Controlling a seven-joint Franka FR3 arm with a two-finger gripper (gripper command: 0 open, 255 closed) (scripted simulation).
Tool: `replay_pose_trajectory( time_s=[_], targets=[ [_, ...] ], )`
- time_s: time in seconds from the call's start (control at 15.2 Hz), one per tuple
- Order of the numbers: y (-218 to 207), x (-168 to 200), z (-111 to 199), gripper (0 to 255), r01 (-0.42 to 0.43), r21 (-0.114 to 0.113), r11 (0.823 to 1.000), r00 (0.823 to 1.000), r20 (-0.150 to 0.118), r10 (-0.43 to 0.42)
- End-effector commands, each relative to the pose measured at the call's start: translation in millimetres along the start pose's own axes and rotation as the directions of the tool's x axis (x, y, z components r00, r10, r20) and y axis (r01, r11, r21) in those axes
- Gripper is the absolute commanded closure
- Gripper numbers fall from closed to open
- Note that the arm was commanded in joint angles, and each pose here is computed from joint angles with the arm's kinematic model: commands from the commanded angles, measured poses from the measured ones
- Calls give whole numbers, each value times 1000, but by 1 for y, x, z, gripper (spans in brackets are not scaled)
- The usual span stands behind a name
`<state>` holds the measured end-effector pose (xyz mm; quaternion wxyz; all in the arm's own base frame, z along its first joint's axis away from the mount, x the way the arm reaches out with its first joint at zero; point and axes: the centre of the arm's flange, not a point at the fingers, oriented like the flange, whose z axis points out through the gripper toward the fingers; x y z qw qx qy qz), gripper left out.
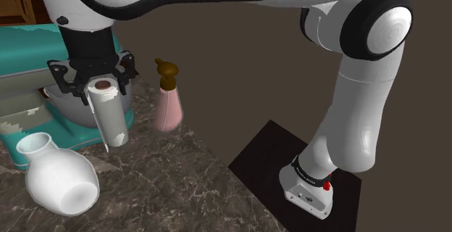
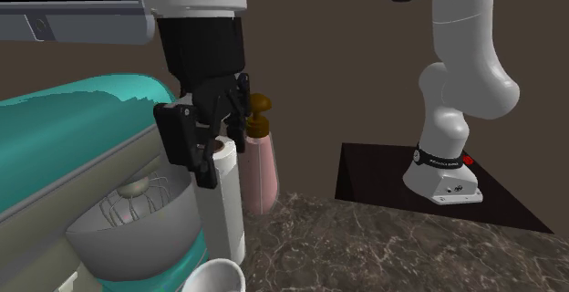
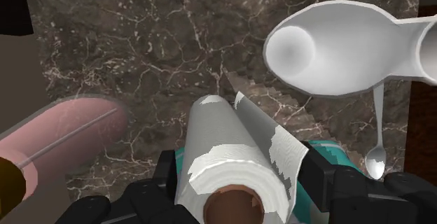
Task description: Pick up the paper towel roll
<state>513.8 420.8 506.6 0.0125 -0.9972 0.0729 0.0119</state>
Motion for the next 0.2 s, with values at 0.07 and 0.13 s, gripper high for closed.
replay_pose_trajectory(
  time_s=[0.07, 0.13],
  targets=[
    [-1, 1, -12, 255, 0, 0, 1000, 1000, 0, 0],
    [-1, 1, -12, 255, 0, 0, 1000, 1000, 0, 0]
  ],
)
